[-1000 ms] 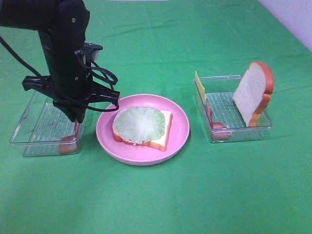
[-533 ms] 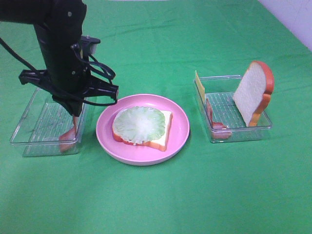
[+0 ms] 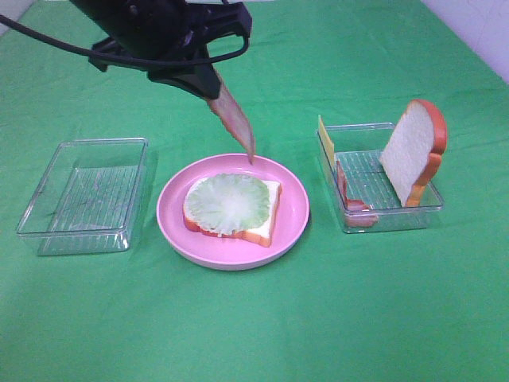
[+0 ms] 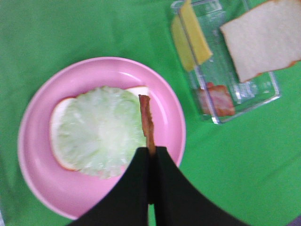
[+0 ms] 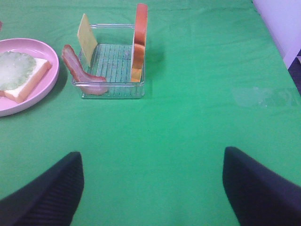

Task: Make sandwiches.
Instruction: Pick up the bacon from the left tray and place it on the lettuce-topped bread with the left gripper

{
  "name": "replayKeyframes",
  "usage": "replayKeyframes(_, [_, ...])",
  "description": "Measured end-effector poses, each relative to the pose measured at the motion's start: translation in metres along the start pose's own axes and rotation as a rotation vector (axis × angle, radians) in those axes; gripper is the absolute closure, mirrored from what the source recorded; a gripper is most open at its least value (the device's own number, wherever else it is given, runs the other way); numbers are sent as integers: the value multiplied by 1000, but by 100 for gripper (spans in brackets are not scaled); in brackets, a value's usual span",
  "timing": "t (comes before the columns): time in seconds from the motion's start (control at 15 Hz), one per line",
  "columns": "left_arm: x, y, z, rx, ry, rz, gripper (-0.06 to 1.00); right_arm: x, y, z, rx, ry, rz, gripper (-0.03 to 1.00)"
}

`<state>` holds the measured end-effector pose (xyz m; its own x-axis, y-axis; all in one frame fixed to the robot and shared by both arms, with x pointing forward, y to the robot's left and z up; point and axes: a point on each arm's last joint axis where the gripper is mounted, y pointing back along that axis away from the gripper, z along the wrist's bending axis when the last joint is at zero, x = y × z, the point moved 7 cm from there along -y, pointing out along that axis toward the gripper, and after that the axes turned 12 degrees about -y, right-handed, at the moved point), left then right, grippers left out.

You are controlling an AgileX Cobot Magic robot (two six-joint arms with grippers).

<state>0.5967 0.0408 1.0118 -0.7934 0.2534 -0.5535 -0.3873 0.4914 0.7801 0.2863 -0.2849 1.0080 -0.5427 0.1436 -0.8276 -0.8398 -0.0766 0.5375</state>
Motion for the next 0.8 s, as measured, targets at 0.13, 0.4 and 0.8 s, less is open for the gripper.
replayKeyframes(0.13, [0,-20,-12,105,32,-3,94,0,0,0,0,0,0,20])
replayKeyframes(0.4, [9,-63,-20,227,133,34,94,0,0,0,0,0,0,20])
replayKeyframes(0.8, [27,-91,11,76,-4,106,94,0,0,0,0,0,0,20])
